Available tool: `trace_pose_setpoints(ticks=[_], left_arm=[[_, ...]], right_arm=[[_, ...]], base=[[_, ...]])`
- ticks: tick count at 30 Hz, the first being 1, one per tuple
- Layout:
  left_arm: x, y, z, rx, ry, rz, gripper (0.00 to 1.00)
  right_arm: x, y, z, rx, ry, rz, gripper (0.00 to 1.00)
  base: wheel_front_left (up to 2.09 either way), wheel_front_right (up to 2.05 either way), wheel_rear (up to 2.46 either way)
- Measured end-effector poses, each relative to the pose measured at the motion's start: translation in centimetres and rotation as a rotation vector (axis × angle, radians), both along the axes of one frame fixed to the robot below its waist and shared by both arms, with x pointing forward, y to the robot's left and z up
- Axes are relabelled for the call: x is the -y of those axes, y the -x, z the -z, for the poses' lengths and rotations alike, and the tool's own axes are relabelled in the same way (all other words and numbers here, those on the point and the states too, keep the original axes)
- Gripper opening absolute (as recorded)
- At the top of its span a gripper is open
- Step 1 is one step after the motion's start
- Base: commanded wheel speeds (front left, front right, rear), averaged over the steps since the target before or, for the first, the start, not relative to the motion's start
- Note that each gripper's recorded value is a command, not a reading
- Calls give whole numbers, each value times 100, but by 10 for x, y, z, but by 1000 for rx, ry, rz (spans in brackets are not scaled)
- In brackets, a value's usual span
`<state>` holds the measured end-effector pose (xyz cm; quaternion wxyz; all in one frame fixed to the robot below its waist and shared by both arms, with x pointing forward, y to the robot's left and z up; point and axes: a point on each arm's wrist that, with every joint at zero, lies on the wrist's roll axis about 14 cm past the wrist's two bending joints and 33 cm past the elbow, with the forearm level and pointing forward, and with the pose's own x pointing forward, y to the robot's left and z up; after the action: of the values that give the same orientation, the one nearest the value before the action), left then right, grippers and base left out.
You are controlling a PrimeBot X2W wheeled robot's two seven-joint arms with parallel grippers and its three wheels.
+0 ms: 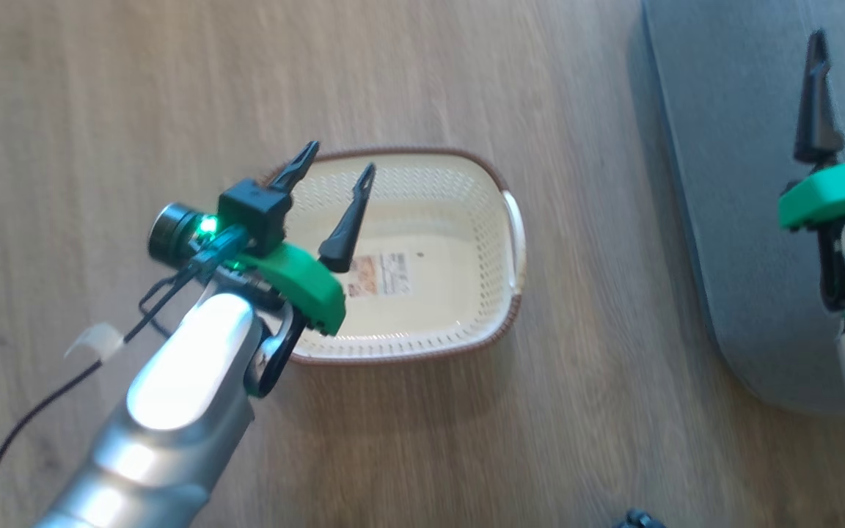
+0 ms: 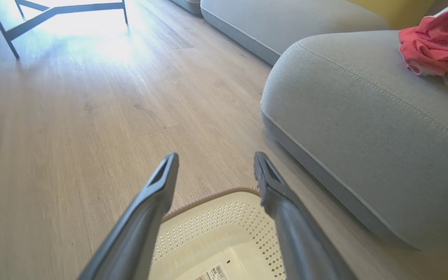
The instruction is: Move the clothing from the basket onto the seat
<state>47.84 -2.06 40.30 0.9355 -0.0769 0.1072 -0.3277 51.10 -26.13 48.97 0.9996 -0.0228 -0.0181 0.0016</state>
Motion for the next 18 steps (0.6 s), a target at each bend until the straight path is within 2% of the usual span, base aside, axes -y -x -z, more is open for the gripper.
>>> trace_pose_setpoints(ticks=[11,13,14,18], left_arm=[[-97,21,-32,44,-29,-331,100],[-105,23,-34,51,-31,-357,100],[-120,27,-38,59,-37,-414,100],[-138,36,-42,72,-46,-471,100]], right_arm=[[-52,25,-14,26,-96,-103,100],[-57,28,-14,24,-105,-113,100],[-65,34,-12,16,-121,-124,100],[-74,45,-9,7,-145,-134,100]], base=[[0,0,0],[0,0,0],[0,0,0],[0,0,0]])
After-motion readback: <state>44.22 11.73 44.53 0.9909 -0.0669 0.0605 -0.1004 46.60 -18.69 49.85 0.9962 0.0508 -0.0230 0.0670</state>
